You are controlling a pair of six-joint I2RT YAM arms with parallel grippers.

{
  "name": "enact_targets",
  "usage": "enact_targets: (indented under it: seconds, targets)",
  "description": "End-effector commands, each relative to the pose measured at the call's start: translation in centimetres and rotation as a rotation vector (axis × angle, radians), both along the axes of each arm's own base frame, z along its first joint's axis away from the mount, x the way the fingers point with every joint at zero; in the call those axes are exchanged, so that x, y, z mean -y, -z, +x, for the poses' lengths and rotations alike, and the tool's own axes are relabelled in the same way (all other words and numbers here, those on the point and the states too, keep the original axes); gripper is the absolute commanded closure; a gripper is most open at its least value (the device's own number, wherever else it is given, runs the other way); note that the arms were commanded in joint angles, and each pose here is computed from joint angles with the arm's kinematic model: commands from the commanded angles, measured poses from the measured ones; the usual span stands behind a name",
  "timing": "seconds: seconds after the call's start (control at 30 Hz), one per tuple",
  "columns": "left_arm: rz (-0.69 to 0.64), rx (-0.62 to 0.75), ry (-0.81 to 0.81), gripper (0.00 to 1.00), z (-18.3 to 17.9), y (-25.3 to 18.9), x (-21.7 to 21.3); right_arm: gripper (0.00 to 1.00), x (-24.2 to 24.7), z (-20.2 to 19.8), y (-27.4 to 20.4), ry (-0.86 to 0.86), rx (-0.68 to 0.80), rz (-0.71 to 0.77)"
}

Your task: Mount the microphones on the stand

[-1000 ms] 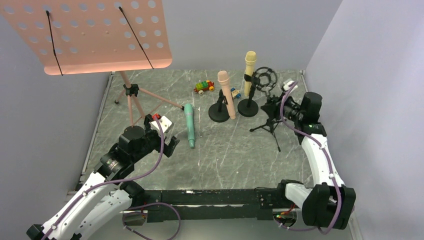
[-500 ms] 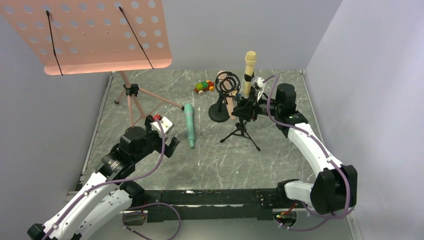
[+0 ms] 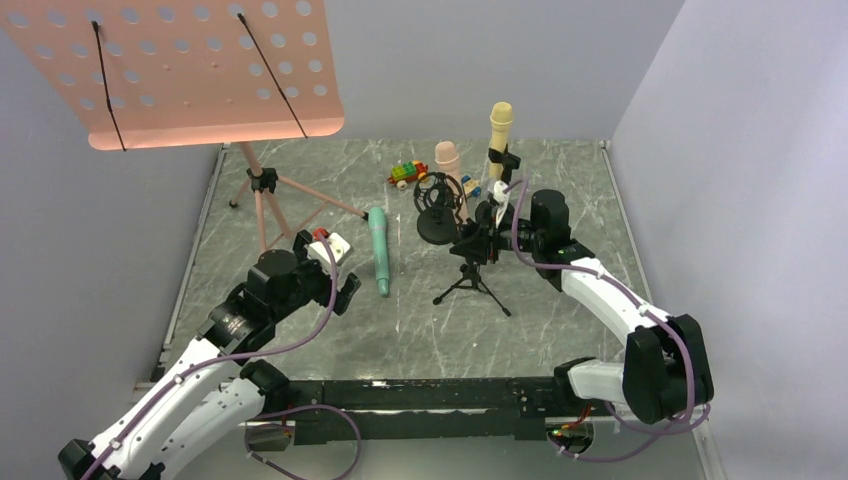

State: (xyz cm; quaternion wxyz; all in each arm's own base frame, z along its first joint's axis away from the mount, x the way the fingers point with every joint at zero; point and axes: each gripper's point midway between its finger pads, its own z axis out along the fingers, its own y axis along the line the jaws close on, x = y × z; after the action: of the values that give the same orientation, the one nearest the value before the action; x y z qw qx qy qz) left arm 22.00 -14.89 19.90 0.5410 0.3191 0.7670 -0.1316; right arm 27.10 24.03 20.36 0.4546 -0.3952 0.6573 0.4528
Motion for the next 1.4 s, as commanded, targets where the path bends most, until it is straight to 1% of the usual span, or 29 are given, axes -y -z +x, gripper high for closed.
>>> enact_targets:
  seconds: [0.0,0.1,0.27,0.3,0.57,0.67,0.7,0.73,0.77,0.87,0.97,1.03,1.13,1.2,1.27,1.3,1.37]
  targets:
    - [-0.006,0.035,-0.008,0.01,0.6,-0.8,0.0,0.89,0.0,-1.4,-0.9,-0.064,0.165,0.008]
    - [-0.006,0.031,-0.008,0.01,0.6,-0.6,0.0,0.84,0.4,-2.1,0.4,-0.072,0.160,-0.021]
    - [-0.007,0.028,-0.004,0.01,0.6,-0.6,0.1,0.63,1.4,-3.7,2.4,-0.092,0.154,-0.080]
    - [-0.007,0.027,-0.005,0.01,0.6,-0.5,0.1,0.61,1.7,-3.8,2.5,-0.085,0.151,-0.085]
    - [-0.014,0.031,0.000,0.01,0.5,-0.7,0.2,0.43,4.2,-2.0,1.5,0.034,0.135,-0.076]
    - [-0.019,0.030,0.000,0.01,0.5,-0.8,0.2,0.33,5.2,-1.5,1.0,0.072,0.141,-0.073]
    - [-0.024,0.030,-0.001,0.01,0.5,-0.9,0.2,0.28,5.7,-1.4,0.8,0.084,0.147,-0.078]
    - [-0.031,0.031,0.001,0.01,0.4,-1.0,0.3,0.13,6.2,-1.4,0.9,0.091,0.149,-0.091]
    - [-0.040,0.031,0.003,0.01,0.4,-1.1,0.4,0.02,6.8,-1.4,0.9,0.092,0.174,-0.118]
    - [-0.092,0.022,0.007,0.01,0.2,-1.5,0.8,0.00,8.7,-1.4,1.0,0.109,0.251,-0.225]
    - [-0.186,-0.027,0.012,0.01,0.0,-2.4,2.0,0.00,10.5,-1.9,1.3,0.124,0.292,-0.314]
    - [-0.277,-0.111,0.016,0.01,-0.3,-2.5,3.3,0.00,11.6,-2.1,1.3,0.143,0.317,-0.356]
    - [-0.397,-0.254,-0.011,0.01,-0.2,-1.7,5.0,0.00,14.1,-1.9,0.8,0.220,0.333,-0.390]
    - [-0.449,-0.342,-0.073,0.01,0.6,-0.5,5.7,0.00,15.8,-1.5,0.5,0.282,0.334,-0.406]
    - [-0.458,-0.426,-0.174,0.01,1.9,1.4,6.0,0.00,17.2,-1.2,0.4,0.337,0.325,-0.420]
    - [-0.441,-0.454,-0.250,0.01,2.8,2.3,5.6,0.00,17.8,-1.1,0.4,0.358,0.317,-0.419]
    - [-0.392,-0.503,-0.354,0.01,4.4,3.8,5.3,0.00,18.6,-0.7,0.3,0.397,0.298,-0.414]
